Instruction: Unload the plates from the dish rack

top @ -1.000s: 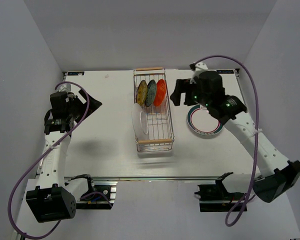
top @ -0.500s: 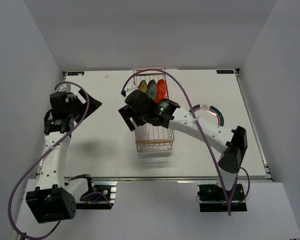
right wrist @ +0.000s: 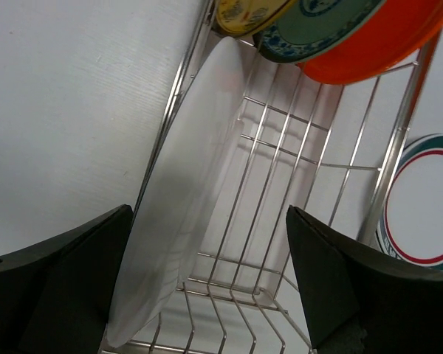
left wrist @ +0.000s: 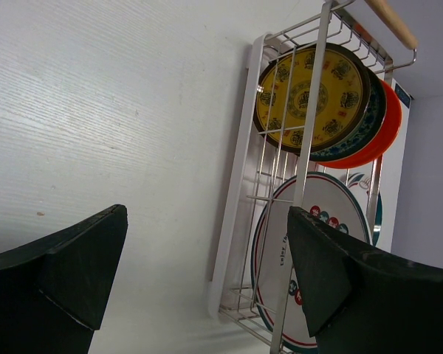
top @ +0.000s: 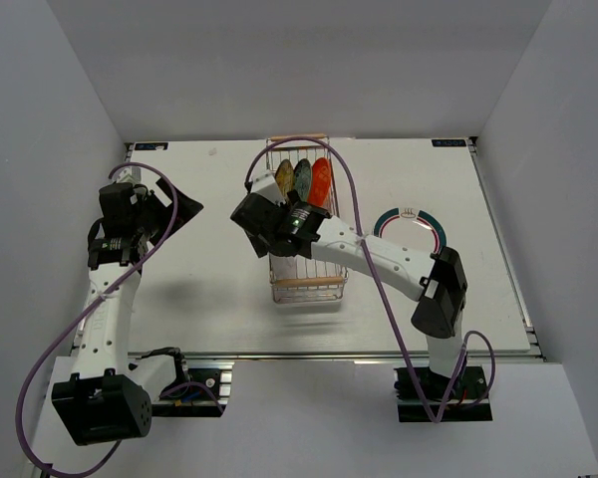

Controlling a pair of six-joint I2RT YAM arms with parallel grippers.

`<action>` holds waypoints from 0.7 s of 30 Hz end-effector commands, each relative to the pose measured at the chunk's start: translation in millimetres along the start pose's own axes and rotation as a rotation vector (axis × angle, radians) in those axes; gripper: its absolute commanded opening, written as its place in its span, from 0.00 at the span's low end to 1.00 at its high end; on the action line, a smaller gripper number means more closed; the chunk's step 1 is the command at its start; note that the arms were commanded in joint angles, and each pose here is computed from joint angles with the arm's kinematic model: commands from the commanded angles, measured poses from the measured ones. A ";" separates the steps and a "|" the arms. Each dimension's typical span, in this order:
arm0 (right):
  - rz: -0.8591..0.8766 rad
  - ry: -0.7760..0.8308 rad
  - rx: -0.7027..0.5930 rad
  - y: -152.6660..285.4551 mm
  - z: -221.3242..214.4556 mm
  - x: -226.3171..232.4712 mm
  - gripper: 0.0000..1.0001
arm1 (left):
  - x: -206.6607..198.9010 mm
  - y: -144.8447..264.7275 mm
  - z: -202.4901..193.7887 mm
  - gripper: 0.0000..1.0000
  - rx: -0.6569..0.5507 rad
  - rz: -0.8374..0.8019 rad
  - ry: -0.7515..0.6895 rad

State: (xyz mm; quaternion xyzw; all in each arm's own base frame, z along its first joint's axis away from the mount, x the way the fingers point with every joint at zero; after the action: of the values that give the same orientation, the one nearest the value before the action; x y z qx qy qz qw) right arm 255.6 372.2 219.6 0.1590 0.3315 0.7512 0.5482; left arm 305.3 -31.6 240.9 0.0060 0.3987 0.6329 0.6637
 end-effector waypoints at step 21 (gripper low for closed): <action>-0.165 -0.173 -0.051 -2.0 16.7 -22.4 0.68 | -10.1 13.1 8.6 0.98 -0.046 -0.027 -0.023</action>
State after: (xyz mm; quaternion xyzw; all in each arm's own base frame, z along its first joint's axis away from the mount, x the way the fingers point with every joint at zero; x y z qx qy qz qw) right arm 268.5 353.3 227.7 0.1754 0.2918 0.7041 0.6232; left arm 303.4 -31.8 245.2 0.0017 0.3928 0.6335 0.6666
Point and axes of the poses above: each gripper's point midway between its finger pads, its own y axis back along the fingers, its own x axis along the line the jaws close on, z = x × y, the point moved 2 cm from there along y, back along the fingers, and after that the axes turned 7 degrees about -y, right-handed, at the moved point
